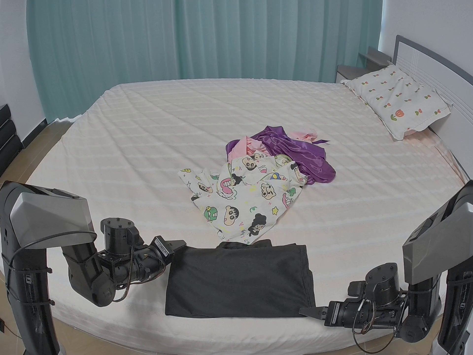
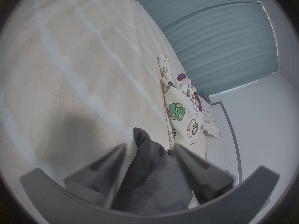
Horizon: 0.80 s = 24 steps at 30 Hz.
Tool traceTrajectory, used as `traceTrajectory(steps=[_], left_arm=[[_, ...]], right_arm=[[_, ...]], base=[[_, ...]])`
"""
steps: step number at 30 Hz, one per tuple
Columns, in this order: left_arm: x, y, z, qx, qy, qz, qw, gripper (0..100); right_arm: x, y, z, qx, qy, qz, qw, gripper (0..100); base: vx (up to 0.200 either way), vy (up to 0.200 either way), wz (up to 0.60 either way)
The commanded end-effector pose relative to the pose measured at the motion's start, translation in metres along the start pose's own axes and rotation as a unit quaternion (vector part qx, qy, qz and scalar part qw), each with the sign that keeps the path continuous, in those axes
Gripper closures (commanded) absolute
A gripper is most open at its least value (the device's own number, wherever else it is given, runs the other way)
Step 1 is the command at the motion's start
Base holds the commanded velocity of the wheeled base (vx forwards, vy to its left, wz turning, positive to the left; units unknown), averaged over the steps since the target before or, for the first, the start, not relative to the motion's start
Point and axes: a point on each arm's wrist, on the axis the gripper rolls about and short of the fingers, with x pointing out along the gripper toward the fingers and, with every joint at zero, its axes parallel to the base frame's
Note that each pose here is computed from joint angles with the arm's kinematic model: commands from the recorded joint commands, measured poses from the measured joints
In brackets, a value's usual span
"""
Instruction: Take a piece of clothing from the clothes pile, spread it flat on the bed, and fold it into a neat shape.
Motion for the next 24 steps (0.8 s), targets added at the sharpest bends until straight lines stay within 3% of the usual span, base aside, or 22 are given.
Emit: traceTrajectory(steps=[1, 8, 13, 16, 24], left_arm=[[-0.002, 0.0, -0.001, 0.0, 0.001, 0.001, 1.0, 0], [-0.033, 0.007, -0.006, -0.018, 0.009, 0.018, 0.9996, 0], [-0.054, 0.011, -0.01, -0.011, 0.044, -0.029, 0.9985, 0], [-0.064, 0.017, -0.017, 0.024, 0.068, -0.057, 0.9958, 0], [-0.064, 0.036, -0.029, 0.083, 0.096, -0.024, 0.9916, 0]], right_arm=[[-0.001, -0.001, -0.001, 0.002, 0.0, -0.003, 1.0, 0], [-0.004, -0.005, 0.011, 0.019, -0.029, -0.004, 0.9994, 0], [-0.004, -0.004, 0.013, 0.019, -0.033, -0.002, 0.9993, 0], [-0.005, -0.005, 0.013, 0.019, -0.034, -0.003, 0.9992, 0], [0.003, -0.005, 0.022, 0.032, -0.079, -0.023, 0.9961, 0]], base=[[0.0, 0.0, 0.0], [0.0, 0.0, 0.0], [0.0, 0.0, 0.0], [0.0, 0.0, 0.0], [0.0, 0.0, 0.0]])
